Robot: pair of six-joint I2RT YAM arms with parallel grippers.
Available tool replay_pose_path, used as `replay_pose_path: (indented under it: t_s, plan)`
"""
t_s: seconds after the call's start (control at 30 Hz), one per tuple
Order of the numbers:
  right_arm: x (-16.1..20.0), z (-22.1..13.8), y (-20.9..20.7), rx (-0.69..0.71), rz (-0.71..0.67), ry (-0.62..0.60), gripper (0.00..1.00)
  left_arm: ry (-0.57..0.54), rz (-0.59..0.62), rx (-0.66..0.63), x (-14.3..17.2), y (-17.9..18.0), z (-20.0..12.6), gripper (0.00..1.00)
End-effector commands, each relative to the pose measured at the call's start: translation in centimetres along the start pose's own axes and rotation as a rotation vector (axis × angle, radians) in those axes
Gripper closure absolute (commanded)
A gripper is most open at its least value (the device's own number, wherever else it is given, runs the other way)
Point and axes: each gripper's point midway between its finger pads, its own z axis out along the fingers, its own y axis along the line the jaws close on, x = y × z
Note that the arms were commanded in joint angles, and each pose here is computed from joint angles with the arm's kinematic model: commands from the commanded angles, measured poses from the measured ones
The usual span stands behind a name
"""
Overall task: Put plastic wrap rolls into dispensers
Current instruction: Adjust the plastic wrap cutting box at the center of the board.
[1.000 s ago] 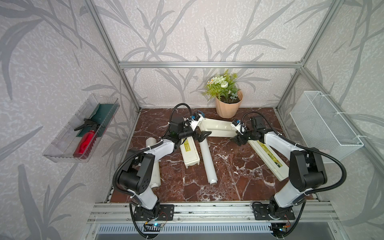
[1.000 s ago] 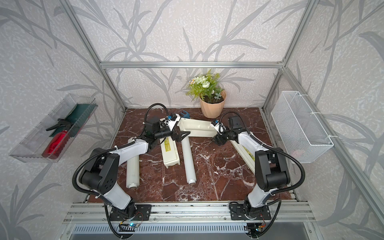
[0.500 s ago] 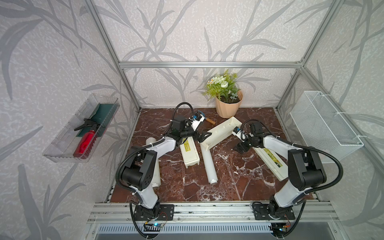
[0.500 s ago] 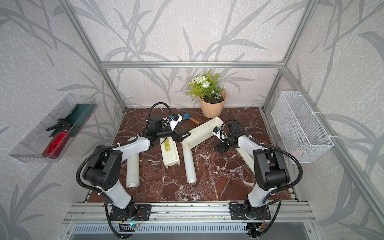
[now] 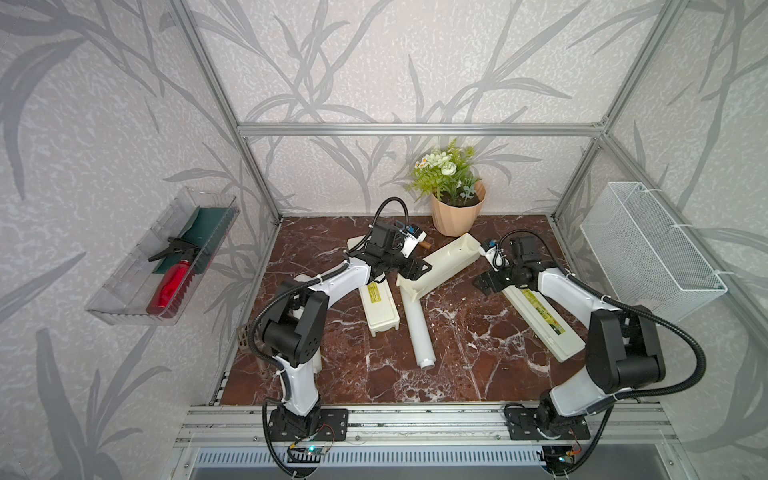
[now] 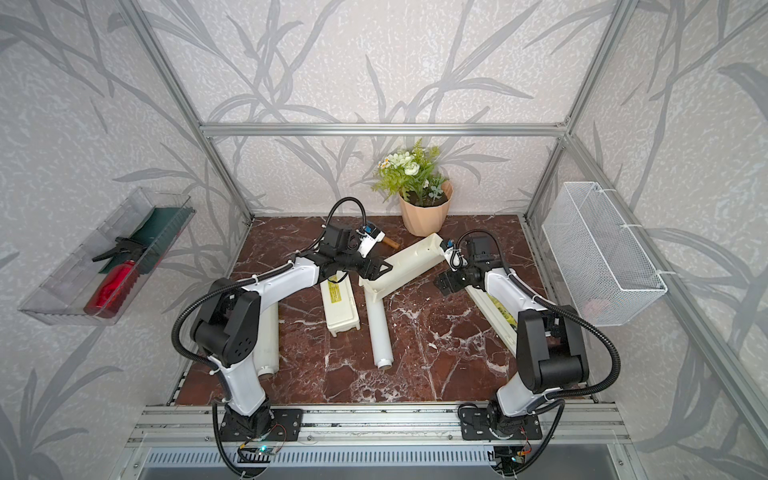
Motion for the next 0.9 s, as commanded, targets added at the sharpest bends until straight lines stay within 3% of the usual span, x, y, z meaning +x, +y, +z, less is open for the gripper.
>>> replay_pose_path:
  t_s: [0.0,0.33,0.4,0.73,0.87]
  plan:
    - [0.0,-1.2,0.0,0.005,0.127,0.028,0.08,0.065,-0.079,-0.04,1.0,0.2,0.3,0.25]
    - [-0.1,1.1,1.2,-0.113,0.346,0.011,0.07,0.079,-0.203,0.104,1.3,-5.4,1.8,0.25]
    - [0.1,1.9,1.2,-0.13,0.38,0.029,0.03,0.086,-0.242,0.129,1.5,-6.2,2.0,0.25]
    - [-0.9,3.2,-0.4,-0.15,0.459,0.005,0.01,0.134,-0.335,0.229,3.9,-10.3,4.5,0.25]
    - [-1.9,3.5,-1.2,-0.145,0.468,-0.001,0.01,0.155,-0.377,0.216,5.0,-10.1,5.7,0.24]
